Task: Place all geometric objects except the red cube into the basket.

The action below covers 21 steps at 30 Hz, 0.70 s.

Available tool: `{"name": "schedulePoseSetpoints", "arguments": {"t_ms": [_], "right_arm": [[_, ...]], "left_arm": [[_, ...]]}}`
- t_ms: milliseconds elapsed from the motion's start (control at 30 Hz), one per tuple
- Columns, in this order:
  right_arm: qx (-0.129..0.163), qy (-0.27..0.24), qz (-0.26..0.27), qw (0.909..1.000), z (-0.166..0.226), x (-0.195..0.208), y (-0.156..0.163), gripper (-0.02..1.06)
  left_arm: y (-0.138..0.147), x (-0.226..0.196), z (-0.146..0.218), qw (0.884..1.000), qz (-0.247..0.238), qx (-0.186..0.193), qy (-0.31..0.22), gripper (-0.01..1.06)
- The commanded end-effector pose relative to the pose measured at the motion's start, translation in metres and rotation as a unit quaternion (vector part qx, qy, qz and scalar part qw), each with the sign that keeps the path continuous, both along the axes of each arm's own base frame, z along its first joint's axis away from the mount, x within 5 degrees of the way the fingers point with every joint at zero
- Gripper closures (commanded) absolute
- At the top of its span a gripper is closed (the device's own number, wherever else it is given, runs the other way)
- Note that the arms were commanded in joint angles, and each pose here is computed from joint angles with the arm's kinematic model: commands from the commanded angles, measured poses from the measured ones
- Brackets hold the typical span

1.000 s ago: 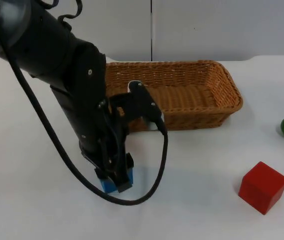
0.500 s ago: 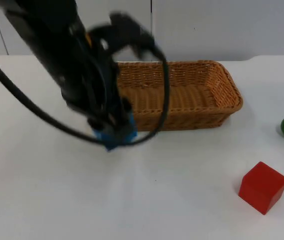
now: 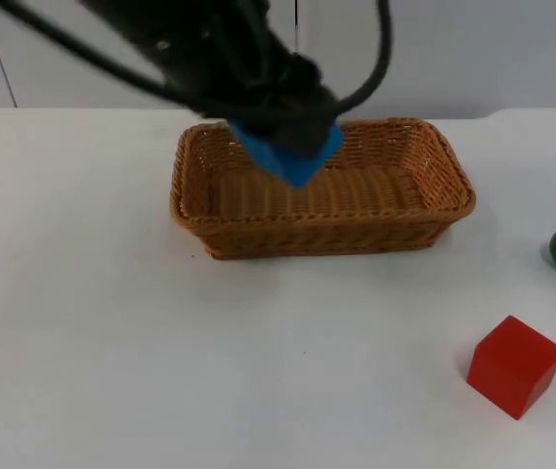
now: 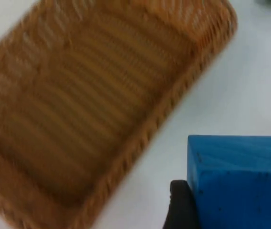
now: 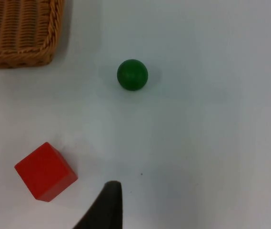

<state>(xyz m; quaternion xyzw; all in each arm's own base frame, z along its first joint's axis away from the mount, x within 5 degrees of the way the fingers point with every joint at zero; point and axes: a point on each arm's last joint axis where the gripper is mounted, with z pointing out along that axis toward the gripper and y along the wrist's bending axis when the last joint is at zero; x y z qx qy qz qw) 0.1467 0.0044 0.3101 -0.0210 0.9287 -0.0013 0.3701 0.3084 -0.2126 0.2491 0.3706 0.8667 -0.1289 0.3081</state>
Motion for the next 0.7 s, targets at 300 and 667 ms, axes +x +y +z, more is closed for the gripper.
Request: {"name": "schedulePoseSetpoints", "arguments": {"t_ms": [300,667], "right_arm": [[-0.006,-0.008,0.004,0.9999,0.001,0.001,-0.001,-0.01],[-0.006,-0.007,0.004,0.9999,0.001,0.001,-0.001,-0.01]], "left_arm": [[-0.007,0.124,-0.044,0.997,0.072,-0.001,0.025,1.05],[-0.001,0.174,-0.106,0.987,0.101,0.121,-0.005,1.05]]}}
